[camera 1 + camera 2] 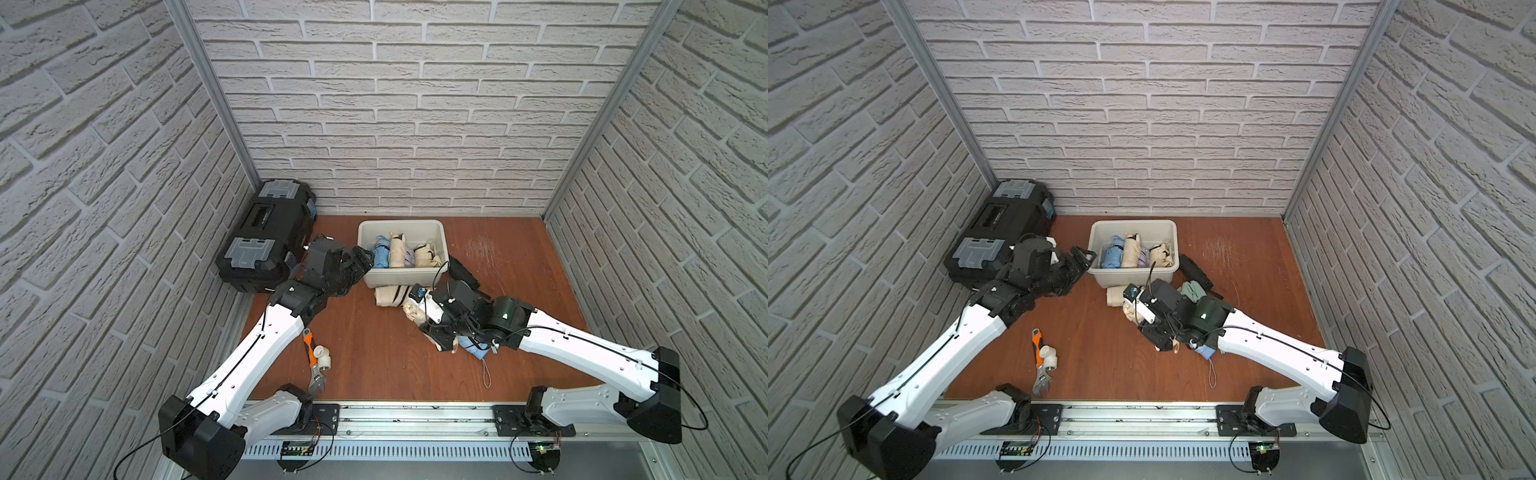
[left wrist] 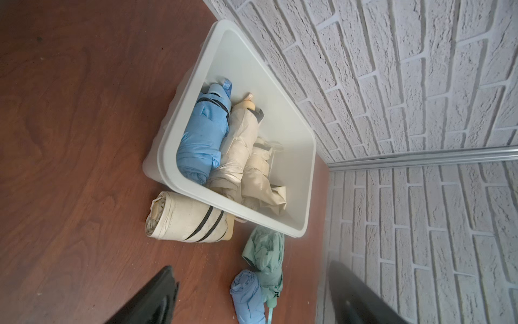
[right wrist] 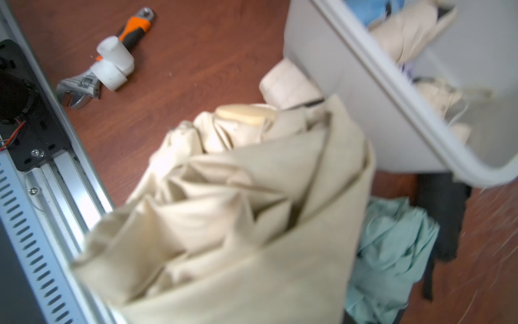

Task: Put the umbrella into the storage box
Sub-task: Pick up the umbrella from the center of the board, then place the umbrella in the storage box.

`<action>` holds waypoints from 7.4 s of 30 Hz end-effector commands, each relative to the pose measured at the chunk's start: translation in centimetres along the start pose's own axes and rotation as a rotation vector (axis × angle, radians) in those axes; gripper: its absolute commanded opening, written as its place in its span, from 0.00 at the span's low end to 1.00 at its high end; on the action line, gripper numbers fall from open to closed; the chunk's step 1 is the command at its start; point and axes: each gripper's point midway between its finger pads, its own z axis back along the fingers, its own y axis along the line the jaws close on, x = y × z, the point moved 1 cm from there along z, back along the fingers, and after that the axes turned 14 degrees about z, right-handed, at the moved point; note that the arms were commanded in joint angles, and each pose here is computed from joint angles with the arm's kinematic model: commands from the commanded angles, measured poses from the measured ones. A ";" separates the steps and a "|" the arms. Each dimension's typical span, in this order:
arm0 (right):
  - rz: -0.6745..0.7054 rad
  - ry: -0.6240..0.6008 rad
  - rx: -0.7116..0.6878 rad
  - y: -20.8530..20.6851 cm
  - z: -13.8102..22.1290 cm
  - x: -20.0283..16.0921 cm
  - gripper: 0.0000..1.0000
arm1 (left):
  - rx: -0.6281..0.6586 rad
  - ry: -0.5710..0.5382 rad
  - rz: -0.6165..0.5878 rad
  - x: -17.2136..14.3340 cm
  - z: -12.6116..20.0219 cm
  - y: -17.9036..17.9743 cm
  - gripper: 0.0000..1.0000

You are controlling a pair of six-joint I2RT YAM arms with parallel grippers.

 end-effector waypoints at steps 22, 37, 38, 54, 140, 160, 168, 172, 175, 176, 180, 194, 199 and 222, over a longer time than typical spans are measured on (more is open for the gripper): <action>0.788 -0.295 -0.456 -7.5 -2.2 11.6 0.37 | -0.178 0.507 0.362 -6.0 0.5 -3.7 0.83; 0.777 -0.204 -0.575 -10.9 -3.3 10.1 0.36 | -0.152 0.497 0.366 -6.0 1.9 -3.0 0.79; 0.778 -0.201 -0.578 -11.0 -3.4 10.0 0.36 | -0.155 0.498 0.364 -6.0 1.9 -3.1 0.77; 0.738 -0.288 -0.582 -10.7 -3.0 11.6 0.36 | -0.181 0.493 0.362 -5.5 0.8 -4.2 0.64; -1.649 -1.038 0.036 -29.7 -5.7 8.4 0.49 | -0.718 0.185 0.174 -2.2 -8.7 -15.2 0.86; -0.886 0.115 -0.142 -23.7 -10.1 -0.9 0.30 | -0.053 -0.130 -0.040 3.6 -6.3 -2.6 0.98; -0.837 0.176 -0.144 -24.2 -13.4 -0.7 0.32 | 0.067 -0.195 0.061 5.6 -5.7 1.8 0.95; -0.818 0.192 -0.143 -24.1 -15.3 -0.4 0.35 | 0.081 -0.200 0.069 5.8 -5.6 2.4 0.94; -0.816 0.201 -0.146 -24.0 -16.4 -0.5 0.38 | 0.090 -0.201 0.075 5.8 -5.7 2.8 0.94; -0.813 0.200 -0.146 -23.9 -16.7 -0.5 0.41 | 0.089 -0.201 0.075 5.8 -5.7 2.8 0.94; -0.797 0.182 -0.146 -23.9 -17.4 0.2 0.60 | 0.095 -0.200 0.079 5.7 -5.7 3.1 0.93; -0.564 0.010 -0.222 -24.6 -9.0 3.8 0.83 | 0.082 -0.164 0.031 4.9 -5.5 3.3 0.91; -0.398 -0.055 -0.247 -21.6 -3.5 3.1 0.82 | 0.066 -0.158 0.017 4.6 -5.3 3.5 0.92; -0.434 0.588 -0.086 -3.0 -0.9 -15.3 0.93 | 0.096 -0.106 -0.015 3.3 -4.1 5.3 0.94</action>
